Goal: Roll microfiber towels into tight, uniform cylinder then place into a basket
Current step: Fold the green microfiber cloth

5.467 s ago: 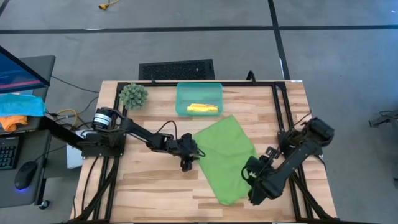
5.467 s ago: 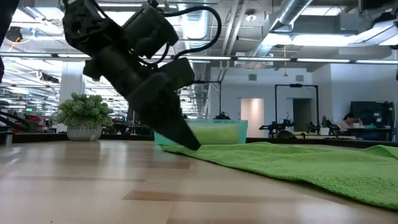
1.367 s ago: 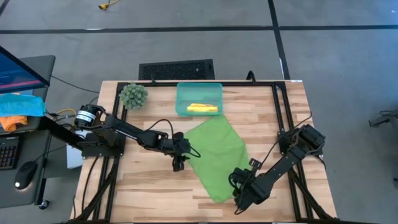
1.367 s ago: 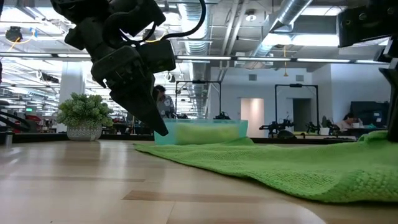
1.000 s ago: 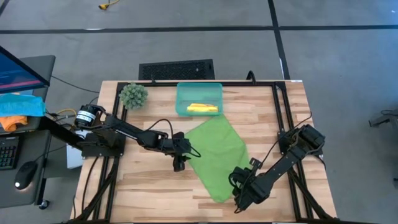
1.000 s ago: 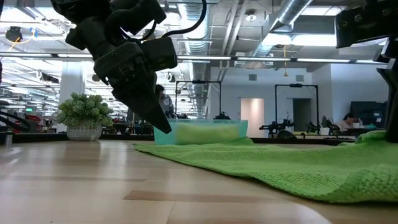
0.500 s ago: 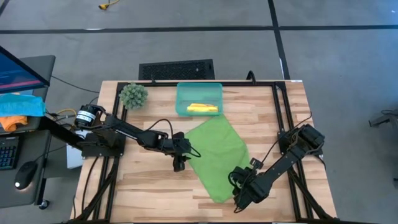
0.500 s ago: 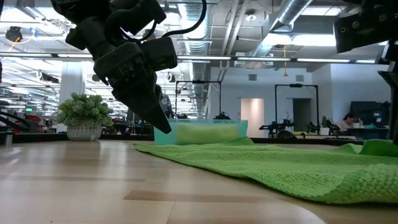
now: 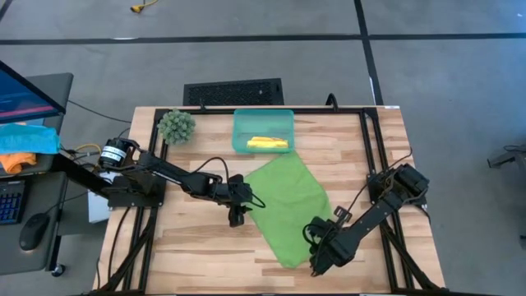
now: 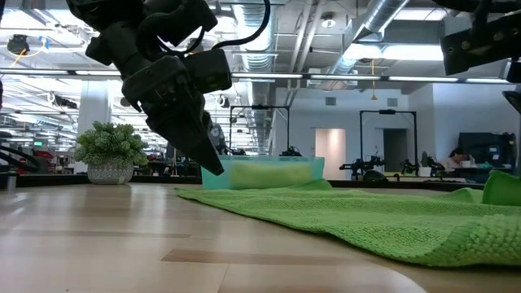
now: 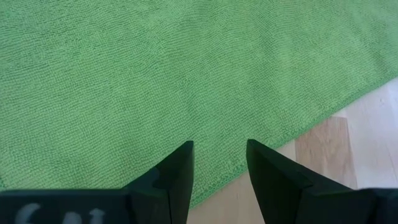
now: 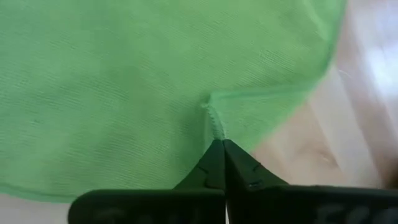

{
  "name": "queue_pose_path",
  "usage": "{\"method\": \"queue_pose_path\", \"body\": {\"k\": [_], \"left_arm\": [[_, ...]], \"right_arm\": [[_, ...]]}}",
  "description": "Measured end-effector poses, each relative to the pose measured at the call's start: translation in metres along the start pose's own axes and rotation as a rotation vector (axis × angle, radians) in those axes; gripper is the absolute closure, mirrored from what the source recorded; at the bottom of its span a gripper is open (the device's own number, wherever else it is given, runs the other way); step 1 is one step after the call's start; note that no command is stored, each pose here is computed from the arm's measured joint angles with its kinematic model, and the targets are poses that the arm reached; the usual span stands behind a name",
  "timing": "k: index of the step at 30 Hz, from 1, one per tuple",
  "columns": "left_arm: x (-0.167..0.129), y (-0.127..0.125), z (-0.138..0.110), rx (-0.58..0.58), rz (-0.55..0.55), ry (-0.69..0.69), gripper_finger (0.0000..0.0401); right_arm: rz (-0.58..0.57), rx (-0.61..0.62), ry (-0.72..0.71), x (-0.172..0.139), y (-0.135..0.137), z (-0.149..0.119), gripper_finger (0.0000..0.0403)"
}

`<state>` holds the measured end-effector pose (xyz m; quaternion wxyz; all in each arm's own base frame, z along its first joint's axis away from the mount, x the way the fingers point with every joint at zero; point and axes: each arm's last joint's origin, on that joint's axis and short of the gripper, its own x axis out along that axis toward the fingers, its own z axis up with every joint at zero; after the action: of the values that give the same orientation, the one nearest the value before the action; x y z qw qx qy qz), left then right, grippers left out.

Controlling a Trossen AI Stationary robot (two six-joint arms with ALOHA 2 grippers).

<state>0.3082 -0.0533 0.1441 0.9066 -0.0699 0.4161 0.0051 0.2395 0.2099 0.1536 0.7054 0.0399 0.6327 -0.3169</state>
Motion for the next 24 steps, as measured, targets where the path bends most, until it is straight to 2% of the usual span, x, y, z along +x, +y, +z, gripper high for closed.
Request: {"method": "queue_pose_path", "body": {"k": [9, 15, 24], "left_arm": [[0.000, 0.000, 0.000, 0.000, 0.000, 0.002, 0.0262], [0.000, 0.000, 0.000, 0.000, 0.000, 0.002, 0.0262], [0.000, 0.000, 0.000, 0.000, 0.000, 0.001, 0.0262]], "right_arm": [[-0.182, 0.070, 0.108, -0.008, -0.015, -0.026, 0.0393], [-0.156, 0.088, 0.230, -0.011, -0.012, -0.038, 0.0393], [-0.140, 0.145, 0.237, -0.010, -0.010, -0.034, 0.0311]]}}
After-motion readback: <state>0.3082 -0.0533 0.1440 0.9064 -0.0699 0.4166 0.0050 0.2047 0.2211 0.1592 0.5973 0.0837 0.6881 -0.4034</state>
